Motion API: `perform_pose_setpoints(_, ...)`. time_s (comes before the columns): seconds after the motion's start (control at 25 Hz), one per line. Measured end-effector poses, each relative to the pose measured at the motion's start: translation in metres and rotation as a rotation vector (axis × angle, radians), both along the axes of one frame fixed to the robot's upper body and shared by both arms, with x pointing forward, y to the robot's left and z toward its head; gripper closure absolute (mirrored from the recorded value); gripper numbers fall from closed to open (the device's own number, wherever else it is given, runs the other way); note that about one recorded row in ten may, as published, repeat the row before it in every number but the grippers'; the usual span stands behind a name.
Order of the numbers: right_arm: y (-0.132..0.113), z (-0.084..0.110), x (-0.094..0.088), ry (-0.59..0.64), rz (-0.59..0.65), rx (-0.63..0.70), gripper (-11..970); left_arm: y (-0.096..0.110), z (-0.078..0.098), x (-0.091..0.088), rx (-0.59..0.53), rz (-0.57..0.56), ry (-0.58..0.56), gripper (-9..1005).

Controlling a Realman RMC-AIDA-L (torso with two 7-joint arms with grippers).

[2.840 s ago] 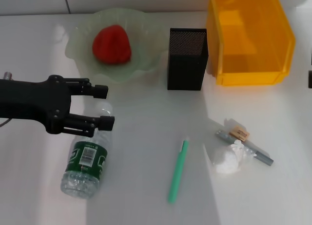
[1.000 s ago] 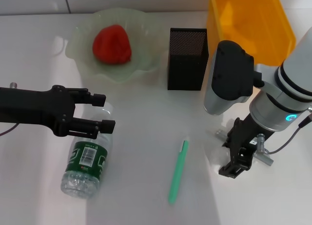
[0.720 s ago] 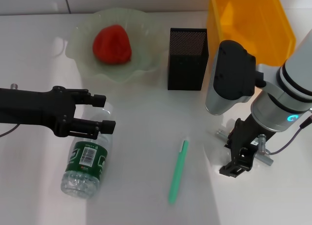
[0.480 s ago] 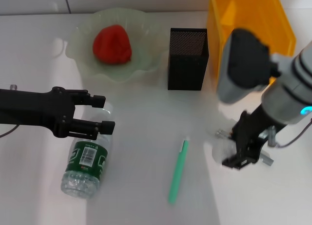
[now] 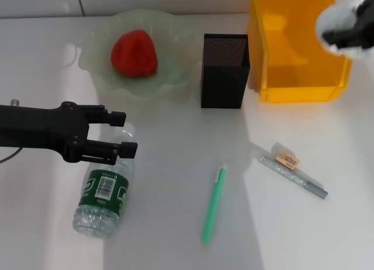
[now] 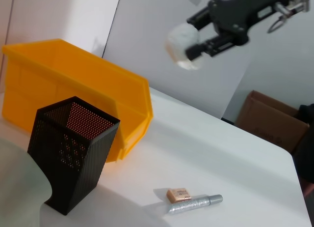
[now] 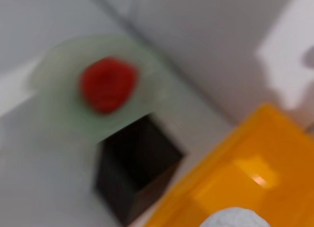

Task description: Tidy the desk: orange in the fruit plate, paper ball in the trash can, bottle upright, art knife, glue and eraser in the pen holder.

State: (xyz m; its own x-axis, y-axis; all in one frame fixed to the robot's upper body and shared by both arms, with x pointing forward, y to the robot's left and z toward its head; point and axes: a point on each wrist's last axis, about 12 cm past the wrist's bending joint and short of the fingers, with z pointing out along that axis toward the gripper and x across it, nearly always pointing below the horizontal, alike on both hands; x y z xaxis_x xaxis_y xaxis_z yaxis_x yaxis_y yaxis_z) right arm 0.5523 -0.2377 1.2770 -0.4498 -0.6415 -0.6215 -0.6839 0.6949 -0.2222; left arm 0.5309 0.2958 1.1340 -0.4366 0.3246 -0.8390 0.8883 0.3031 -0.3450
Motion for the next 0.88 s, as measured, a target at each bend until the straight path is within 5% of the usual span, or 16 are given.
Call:
perform_pose_setpoints(0.2, -0.019, -0.022, 0.025, -0.056, -0.167, 0.066, 454, 0.001, 0.001, 0.001, -0.005, 0.006, -0.004, 155)
perform_pose_setpoints(0.6, -0.016, -0.057, 0.050, -0.042, -0.175, 0.080, 443, 0.004, 0.002, 0.001, -0.014, 0.024, -0.007, 156)
perform_pose_setpoints(0.88, -0.017, -0.061, 0.049, -0.041, -0.179, 0.081, 208, 0.006, 0.001, -0.001, -0.020, 0.033, -0.002, 156)
